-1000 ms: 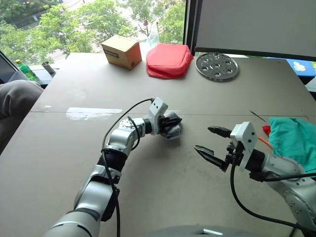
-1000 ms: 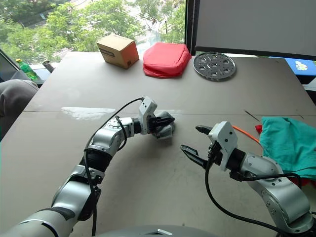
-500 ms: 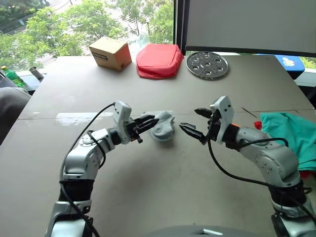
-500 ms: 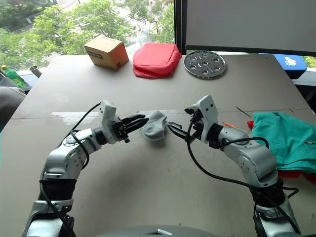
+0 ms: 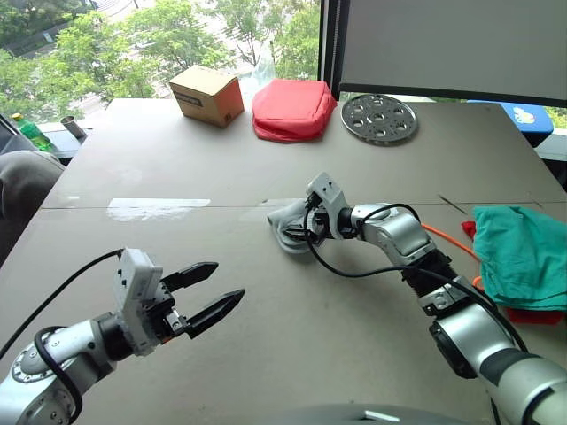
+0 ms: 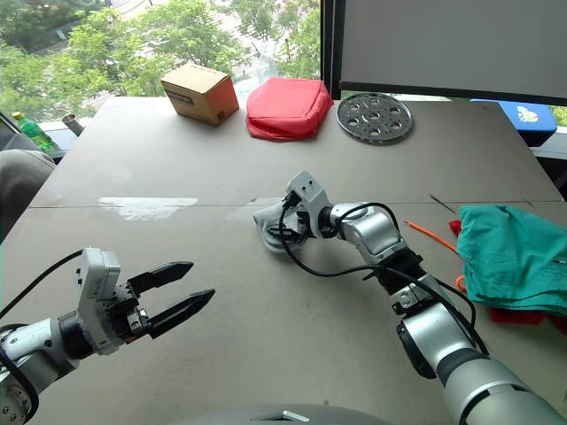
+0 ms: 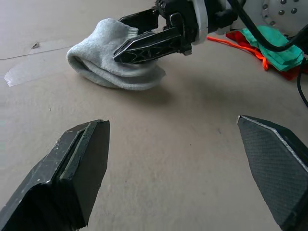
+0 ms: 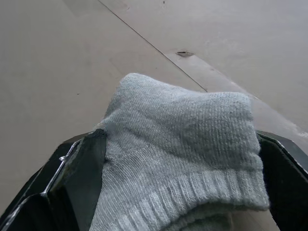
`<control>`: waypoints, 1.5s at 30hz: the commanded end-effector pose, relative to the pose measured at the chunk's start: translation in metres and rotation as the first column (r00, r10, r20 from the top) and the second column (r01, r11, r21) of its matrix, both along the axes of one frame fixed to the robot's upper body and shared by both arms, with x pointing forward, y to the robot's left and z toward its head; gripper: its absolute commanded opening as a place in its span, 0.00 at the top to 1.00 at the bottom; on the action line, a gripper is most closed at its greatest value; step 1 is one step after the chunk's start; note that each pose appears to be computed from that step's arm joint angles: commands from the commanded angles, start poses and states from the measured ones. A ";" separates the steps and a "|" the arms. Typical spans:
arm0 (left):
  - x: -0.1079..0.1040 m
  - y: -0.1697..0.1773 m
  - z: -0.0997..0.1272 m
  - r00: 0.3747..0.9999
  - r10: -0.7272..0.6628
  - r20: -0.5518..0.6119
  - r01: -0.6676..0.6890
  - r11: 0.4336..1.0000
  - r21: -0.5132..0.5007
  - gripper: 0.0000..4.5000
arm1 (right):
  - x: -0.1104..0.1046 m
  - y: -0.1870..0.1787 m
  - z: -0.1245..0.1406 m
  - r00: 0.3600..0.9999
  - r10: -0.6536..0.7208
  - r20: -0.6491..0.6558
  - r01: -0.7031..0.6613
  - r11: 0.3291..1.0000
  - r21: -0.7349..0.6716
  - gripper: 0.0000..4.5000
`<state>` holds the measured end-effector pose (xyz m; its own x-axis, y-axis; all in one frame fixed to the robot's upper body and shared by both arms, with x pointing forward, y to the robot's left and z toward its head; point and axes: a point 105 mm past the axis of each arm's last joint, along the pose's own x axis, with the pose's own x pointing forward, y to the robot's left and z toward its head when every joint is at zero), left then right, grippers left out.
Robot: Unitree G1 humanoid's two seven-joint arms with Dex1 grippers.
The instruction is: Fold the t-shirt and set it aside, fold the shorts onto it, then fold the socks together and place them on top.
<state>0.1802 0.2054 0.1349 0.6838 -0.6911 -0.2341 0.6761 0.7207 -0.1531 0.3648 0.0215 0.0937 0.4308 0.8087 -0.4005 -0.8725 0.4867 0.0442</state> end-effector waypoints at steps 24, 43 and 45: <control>0.029 -0.099 0.026 0.911 -0.368 0.189 0.393 0.912 -0.121 0.00 | -0.058 -0.167 0.071 0.821 -0.559 0.120 0.482 0.790 0.380 0.96; 0.032 -0.155 0.048 0.686 -0.657 0.312 0.716 0.685 -0.133 0.00 | -0.103 -0.381 0.015 -0.002 -0.940 -0.341 0.977 -0.074 0.199 0.63; 0.035 -0.155 0.051 0.685 -0.656 0.317 0.715 0.688 -0.123 0.00 | -0.113 -0.379 0.017 0.009 -0.945 -0.328 0.977 -0.062 0.205 0.39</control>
<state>0.2165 0.0513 0.1763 0.0218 -0.9975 0.0677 0.9974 0.0171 -0.0697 0.2607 -0.3530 0.1016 0.8735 -0.3035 -0.3806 0.4583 0.7763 0.4327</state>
